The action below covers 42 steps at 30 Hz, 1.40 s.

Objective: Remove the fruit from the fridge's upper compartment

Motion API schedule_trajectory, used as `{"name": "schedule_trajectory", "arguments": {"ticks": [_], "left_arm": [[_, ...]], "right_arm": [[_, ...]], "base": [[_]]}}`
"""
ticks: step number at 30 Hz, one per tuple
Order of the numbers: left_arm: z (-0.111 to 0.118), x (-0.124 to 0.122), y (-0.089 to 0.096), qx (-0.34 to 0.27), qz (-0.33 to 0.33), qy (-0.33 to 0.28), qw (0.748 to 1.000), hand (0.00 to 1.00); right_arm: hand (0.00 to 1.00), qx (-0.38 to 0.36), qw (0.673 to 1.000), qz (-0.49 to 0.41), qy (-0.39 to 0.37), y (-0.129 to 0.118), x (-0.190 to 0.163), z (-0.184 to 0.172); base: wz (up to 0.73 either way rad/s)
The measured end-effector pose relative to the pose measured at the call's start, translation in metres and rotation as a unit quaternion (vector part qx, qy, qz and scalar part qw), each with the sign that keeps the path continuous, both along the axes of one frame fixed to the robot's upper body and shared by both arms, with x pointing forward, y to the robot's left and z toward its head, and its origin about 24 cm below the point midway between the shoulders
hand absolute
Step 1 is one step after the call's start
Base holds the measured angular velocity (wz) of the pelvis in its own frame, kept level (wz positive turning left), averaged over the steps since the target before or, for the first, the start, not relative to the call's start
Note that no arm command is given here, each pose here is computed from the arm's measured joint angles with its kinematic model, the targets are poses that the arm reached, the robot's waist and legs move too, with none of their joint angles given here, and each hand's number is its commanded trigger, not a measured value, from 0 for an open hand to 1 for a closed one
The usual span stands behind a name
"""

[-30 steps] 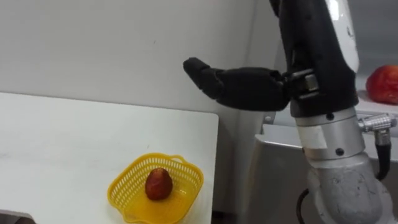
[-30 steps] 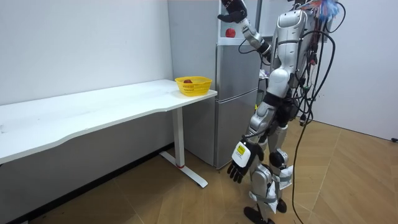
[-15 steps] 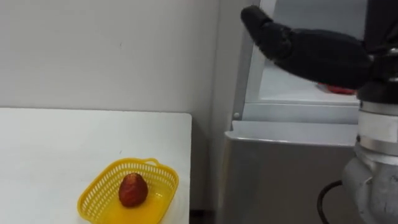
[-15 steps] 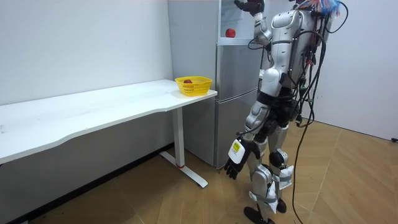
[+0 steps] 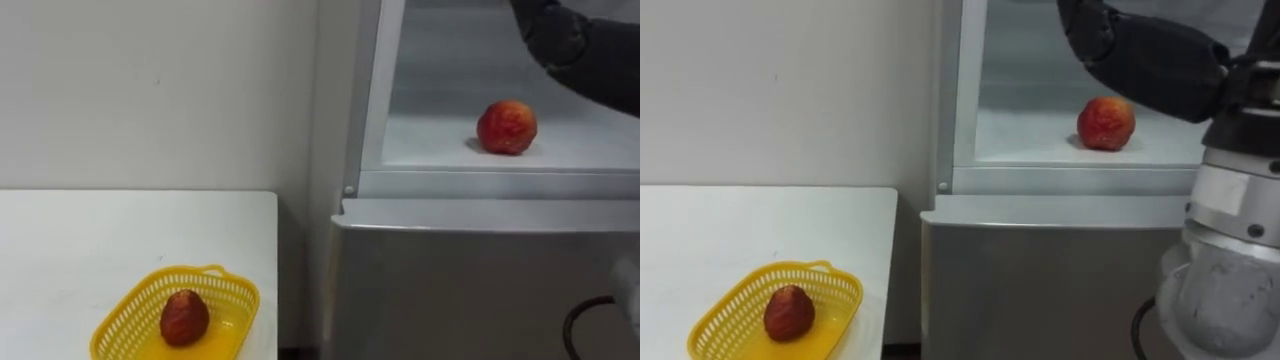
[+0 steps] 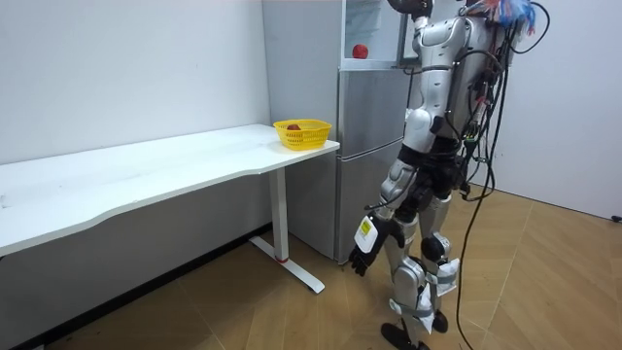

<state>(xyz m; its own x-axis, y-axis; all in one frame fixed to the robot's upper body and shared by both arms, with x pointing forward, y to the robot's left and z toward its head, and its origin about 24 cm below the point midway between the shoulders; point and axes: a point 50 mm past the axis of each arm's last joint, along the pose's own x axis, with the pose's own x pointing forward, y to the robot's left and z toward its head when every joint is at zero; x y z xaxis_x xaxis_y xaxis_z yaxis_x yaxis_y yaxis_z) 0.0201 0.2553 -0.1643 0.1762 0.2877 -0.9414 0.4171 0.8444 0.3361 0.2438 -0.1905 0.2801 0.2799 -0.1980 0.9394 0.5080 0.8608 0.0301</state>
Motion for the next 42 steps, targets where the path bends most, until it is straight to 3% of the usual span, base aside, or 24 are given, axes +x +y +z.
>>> {"name": "schedule_trajectory", "arguments": {"ticks": [15, 28, 42], "left_arm": [[0.002, 0.003, 0.006, -0.012, 0.016, -0.007, 1.000, 0.00], [0.003, -0.002, 0.006, -0.026, 0.014, -0.004, 1.000, 0.00], [0.004, -0.010, 0.008, -0.021, 0.021, 0.007, 1.000, 0.00]], "right_arm": [[0.00, 0.036, 0.992, -0.035, 0.118, -0.043, 0.030, -0.026], [0.00, 0.011, 0.985, -0.047, 0.167, -0.054, 0.039, -0.032], [0.00, 0.055, 0.968, -0.060, 0.239, -0.079, 0.062, -0.038]], "base": [[0.00], [0.01], [0.00]]}}
